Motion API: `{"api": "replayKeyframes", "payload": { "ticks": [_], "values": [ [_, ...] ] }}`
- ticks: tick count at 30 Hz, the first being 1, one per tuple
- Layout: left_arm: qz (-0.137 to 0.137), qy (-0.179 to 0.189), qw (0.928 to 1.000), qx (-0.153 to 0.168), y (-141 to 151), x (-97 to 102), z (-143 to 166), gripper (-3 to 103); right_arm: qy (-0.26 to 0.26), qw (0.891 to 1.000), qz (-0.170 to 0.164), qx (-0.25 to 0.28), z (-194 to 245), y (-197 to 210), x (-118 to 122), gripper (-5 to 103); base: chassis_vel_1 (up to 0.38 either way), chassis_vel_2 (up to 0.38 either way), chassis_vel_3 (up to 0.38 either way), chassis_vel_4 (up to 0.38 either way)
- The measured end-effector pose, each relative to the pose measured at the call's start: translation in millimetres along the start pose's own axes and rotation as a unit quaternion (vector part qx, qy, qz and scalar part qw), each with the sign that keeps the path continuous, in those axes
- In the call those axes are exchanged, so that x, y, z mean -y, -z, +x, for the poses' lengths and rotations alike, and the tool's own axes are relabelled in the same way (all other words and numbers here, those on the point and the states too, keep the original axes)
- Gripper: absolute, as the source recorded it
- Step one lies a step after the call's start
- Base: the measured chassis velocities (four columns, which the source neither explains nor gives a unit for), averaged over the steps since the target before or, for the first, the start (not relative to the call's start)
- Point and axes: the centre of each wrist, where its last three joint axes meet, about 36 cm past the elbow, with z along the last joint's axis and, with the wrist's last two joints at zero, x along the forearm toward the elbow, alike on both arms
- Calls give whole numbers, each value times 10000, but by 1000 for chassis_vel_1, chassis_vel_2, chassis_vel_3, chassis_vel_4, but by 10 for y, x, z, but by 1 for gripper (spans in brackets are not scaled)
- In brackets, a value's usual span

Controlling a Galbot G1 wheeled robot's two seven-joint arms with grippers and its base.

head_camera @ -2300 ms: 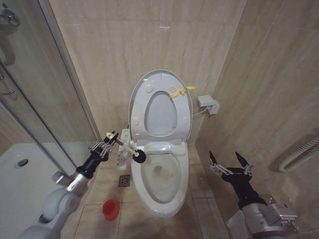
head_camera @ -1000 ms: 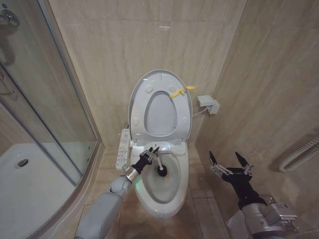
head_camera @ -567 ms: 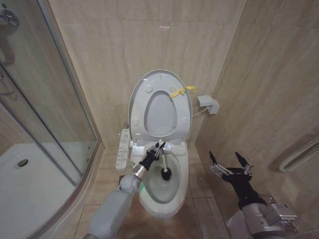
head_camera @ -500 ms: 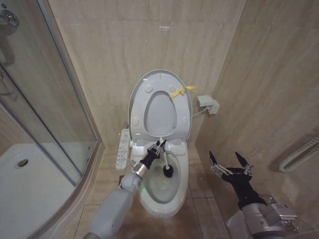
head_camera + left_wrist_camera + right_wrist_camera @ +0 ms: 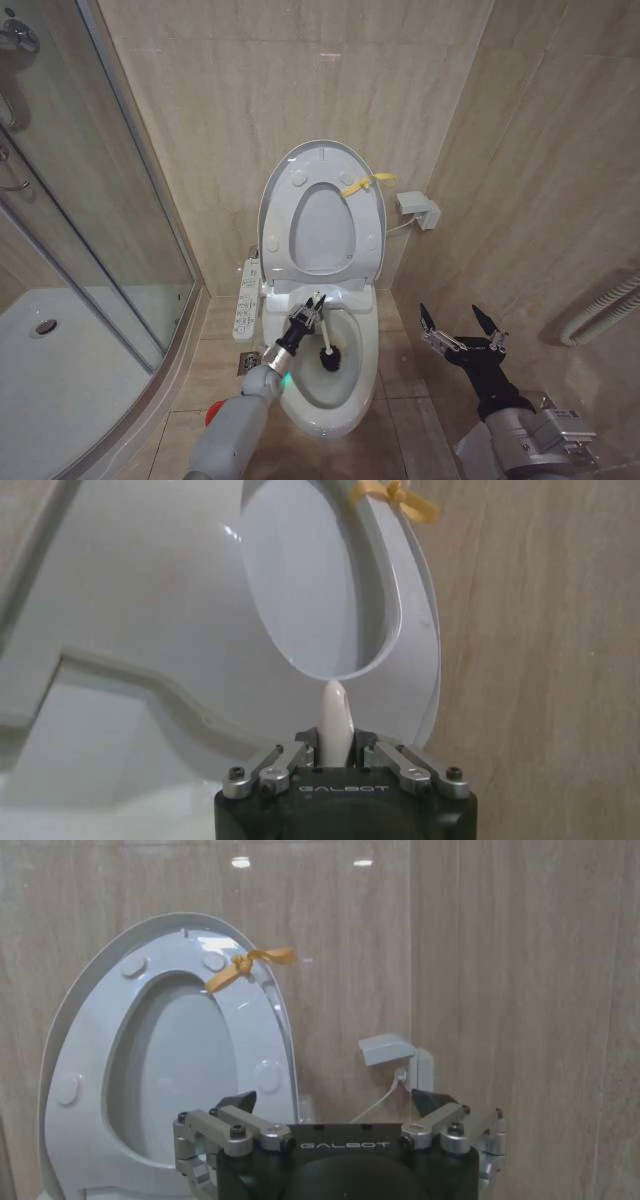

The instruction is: Open the toilet lid, clean the toilet bowl with a toilet brush, close the toilet lid, and flush.

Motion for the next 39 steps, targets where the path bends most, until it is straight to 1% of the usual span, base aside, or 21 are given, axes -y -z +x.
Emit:
{"api": "replayKeyframes", "payload": {
  "ticks": [4, 8, 10, 11, 15, 18, 21, 22, 24, 25, 26, 28, 29, 30, 31, 32, 33, 34, 37, 38, 39],
  "values": [
    [-119, -101, 9993, 349, 206, 33, -253, 22, 0, 10000, 0, 0, 0, 0, 0, 100, 0, 0, 0, 0],
    [-99, -101, 9990, 423, 168, 70, -348, 22, 0, 10000, 0, 1, 0, 0, 0, 100, 0, 0, 0, 0],
    [-61, -50, 9992, 386, 43, 79, -294, 22, 0, 10000, 0, 0, 0, 0, 0, 100, 0, 0, 0, 0],
    [-61, -50, 9992, 386, 43, 79, -294, 22, 0, 10000, 0, 0, 0, 0, 0, 100, 0, 0, 0, 0],
    [97, 134, 9994, 291, -174, 116, -73, 22, 0, 10000, 0, 0, 0, 0, 0, 100, 0, 0, 0, 0],
    [89, 154, 9994, 307, -196, 119, -15, 22, 0, 10000, 0, 1, 0, 0, 0, 100, 0, 0, 0, 0],
    [86, 155, 9987, 477, -114, 123, -69, 22, 0, 10000, 0, 0, 0, 0, 0, 100, 0, 0, 0, 0],
    [86, 155, 9987, 477, -114, 123, -69, 22, 0, 10000, 0, 0, 0, 0, 0, 100, 0, 0, 0, 0],
    [301, 286, 9969, 663, -20, 185, -194, 22, 0, 10000, 0, 0, 0, 0, 0, 100, 0, 0, 0, 0],
    [301, 286, 9969, 663, -20, 185, -194, 22, 0, 10000, 0, 0, 0, 0, 0, 100, 0, 0, 0, 0],
    [407, 363, 9961, 694, -14, 218, -223, 22, 0, 10000, 0, 1, 0, 0, 0, 100, 0, 0, 0, 0],
    [495, 445, 9955, 682, -75, 260, -223, 22, 0, 10000, 0, 1, 0, 0, 0, 100, 0, 0, 0, 0],
    [495, 445, 9955, 682, -75, 260, -223, 22, 0, 10000, 0, 1, 0, 0, 0, 100, 0, 0, 0, 0],
    [444, 482, 9958, 639, -155, 262, -174, 22, 0, 10000, 0, 0, 0, 0, 0, 100, 0, 0, 0, 0],
    [232, 438, 9969, 606, -223, 225, -125, 22, -3, 10000, 2, -1, 0, 0, 1, 100, 0, 0, 0, 0],
    [232, 438, 9969, 606, -223, 225, -125, 22, -3, 10000, 2, -1, 0, 0, 1, 100, 0, 0, 0, 0],
    [17, 391, 9978, 544, -266, 161, -67, 22, -1, 10000, 2, 2, 0, 1, 1, 100, 0, 0, 0, 0],
    [-81, 346, 9981, 501, -284, 144, -30, 22, 3, 10000, 0, 0, 0, 0, 0, 100, 0, 0, 0, 0],
    [-105, 337, 9982, 492, -300, 166, 31, 22, 0, 10000, 0, 1, 0, 0, 0, 100, 0, 0, 0, 0],
    [-52, 348, 9980, 517, -297, 198, 38, 22, 0, 10000, 0, 1, 0, 0, 0, 100, 0, 0, 0, 0],
    [104, 401, 9978, 526, -280, 237, 30, 22, 0, 10000, 0, 1, 0, 0, 0, 100, 0, 0, 0, 0]
  ]
}}
